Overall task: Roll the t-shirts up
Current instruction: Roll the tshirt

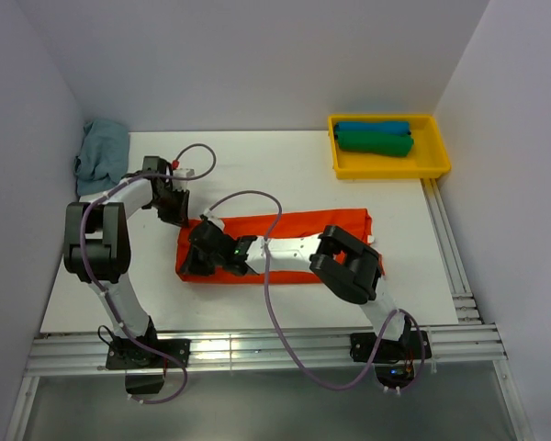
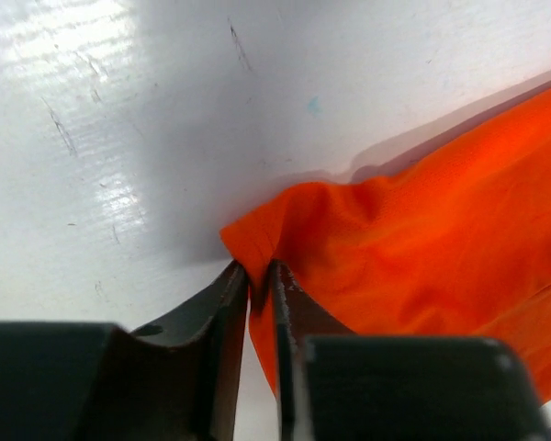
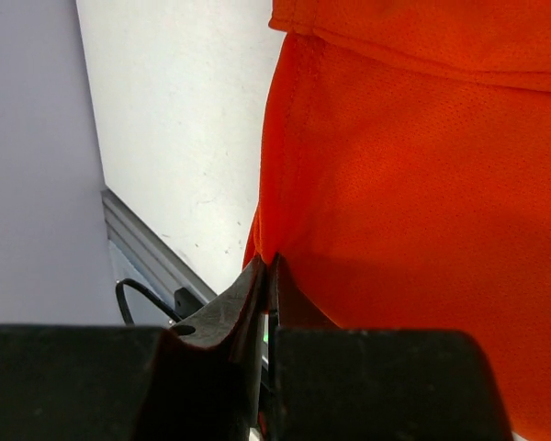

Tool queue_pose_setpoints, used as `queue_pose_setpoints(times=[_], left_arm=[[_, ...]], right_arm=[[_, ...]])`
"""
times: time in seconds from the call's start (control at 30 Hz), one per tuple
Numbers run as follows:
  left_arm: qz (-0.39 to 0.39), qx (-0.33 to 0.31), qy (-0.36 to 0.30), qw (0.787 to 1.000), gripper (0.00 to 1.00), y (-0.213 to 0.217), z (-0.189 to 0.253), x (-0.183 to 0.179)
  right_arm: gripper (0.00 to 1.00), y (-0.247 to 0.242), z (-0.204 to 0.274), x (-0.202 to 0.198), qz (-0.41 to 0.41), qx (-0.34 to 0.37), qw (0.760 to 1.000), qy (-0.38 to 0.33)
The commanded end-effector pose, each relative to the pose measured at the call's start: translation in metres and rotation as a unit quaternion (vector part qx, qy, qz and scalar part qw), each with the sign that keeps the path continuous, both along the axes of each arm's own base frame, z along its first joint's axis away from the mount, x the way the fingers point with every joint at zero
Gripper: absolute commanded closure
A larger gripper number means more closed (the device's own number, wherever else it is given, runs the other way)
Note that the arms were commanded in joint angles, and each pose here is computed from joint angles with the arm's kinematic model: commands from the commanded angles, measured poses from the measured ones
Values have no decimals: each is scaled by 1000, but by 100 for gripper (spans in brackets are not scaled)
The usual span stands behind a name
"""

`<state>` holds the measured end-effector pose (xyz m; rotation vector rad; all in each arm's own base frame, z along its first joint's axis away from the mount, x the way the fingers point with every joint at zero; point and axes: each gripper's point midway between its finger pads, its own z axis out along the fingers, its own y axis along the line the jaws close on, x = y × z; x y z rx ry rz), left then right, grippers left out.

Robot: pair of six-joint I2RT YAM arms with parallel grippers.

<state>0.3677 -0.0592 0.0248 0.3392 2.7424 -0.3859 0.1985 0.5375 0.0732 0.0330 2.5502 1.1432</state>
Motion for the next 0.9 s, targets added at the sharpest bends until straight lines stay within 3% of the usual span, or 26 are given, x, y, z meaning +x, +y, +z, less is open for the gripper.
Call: queue_pose_setpoints(times=[0.0, 0.6, 0.77, 0.87], left_arm=[[2, -4, -56, 998, 77, -3, 36, 21], [-17, -24, -98, 995, 43, -11, 87, 24], [-10, -20, -88, 996, 39, -4, 82, 13], [1, -62, -59, 996, 38, 6, 73, 1]], right_arm=[[95, 11, 20, -3, 11, 42, 999, 11], [98, 4, 10, 0, -10, 117, 991, 59], [99, 4, 6, 2, -10, 124, 990, 68], [99, 3, 4, 3, -12, 127, 989, 71]])
